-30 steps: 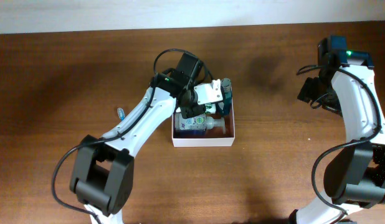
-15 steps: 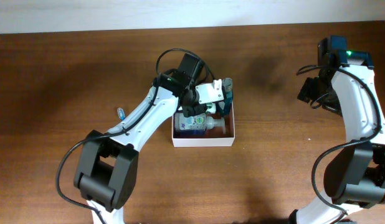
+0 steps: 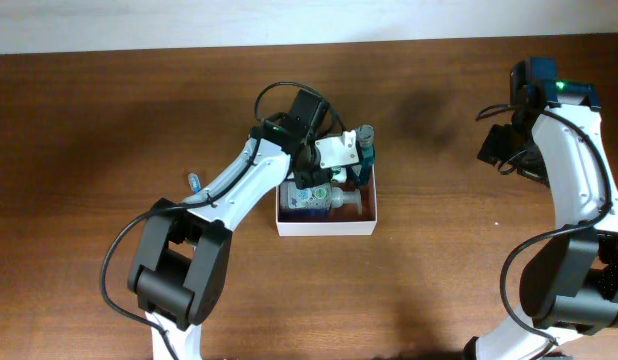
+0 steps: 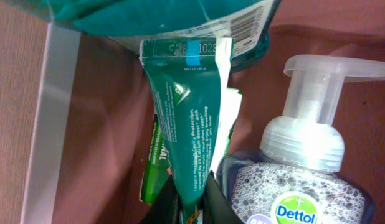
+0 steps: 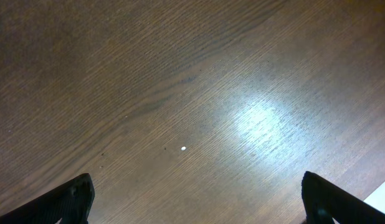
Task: Pack container
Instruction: 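Carry the toothpaste tube over the pink box and lower it inside, then release the tube and withdraw the left gripper to the left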
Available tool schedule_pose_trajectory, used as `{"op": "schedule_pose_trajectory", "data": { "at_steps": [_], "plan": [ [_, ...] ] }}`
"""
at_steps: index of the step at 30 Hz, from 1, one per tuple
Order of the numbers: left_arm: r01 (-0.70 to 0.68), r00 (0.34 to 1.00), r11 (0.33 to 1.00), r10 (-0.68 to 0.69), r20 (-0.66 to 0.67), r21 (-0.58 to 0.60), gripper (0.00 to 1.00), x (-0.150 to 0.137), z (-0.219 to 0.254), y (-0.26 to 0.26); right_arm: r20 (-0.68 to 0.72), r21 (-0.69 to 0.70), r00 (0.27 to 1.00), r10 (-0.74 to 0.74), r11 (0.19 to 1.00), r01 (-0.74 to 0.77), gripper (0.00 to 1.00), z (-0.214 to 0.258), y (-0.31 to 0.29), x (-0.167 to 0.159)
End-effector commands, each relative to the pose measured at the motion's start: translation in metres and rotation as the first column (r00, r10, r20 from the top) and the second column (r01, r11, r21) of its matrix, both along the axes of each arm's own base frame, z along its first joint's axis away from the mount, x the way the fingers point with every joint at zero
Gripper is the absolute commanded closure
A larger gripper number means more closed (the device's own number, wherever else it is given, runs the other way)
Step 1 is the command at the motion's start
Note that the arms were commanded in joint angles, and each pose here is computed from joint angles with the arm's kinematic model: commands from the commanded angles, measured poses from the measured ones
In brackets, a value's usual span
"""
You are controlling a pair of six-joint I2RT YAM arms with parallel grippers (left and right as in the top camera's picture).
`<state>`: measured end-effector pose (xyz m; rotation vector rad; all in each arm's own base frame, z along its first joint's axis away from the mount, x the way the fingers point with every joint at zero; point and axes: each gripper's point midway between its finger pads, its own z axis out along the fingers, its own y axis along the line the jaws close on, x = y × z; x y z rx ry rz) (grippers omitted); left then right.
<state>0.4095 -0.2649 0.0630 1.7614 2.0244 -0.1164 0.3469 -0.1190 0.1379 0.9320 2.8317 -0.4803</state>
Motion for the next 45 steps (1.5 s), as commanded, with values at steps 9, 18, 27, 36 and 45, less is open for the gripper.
{"op": "schedule_pose_trajectory", "data": {
  "at_steps": [9, 18, 27, 36, 45],
  "plan": [
    [0.004, 1.000, 1.000, -0.004, 0.006, -0.018, 0.53, 0.005, 0.003, 0.001, 0.002, -0.012, 1.000, -0.010, 1.000, 0.010, 0.01, 0.002, -0.003, -0.002],
    [0.000, 0.999, 0.999, 0.001, 0.036, -0.036, 0.53, 0.010, 0.021, -0.001, 0.002, -0.012, 1.000, -0.010, 1.000, 0.010, 0.02, 0.002, -0.003, -0.002],
    [-0.178, 0.972, 0.962, 0.205, 0.118, -0.209, 0.53, 0.024, 0.117, 0.013, 0.003, -0.012, 1.000, -0.010, 1.000, 0.010, 0.01, 0.002, -0.003, -0.002],
    [-0.788, 0.611, 0.564, 0.768, -0.193, -0.248, 0.54, 0.042, 0.123, 0.128, 0.002, -0.012, 1.000, -0.010, 1.000, 0.010, 0.01, 0.002, -0.003, -0.002],
    [-0.986, 0.145, 0.163, 0.942, -0.304, 0.034, 0.47, 0.003, 0.044, 0.220, 0.003, -0.012, 1.000, -0.010, 1.000, 0.010, 0.01, 0.002, -0.003, -0.002]
  ]
}}
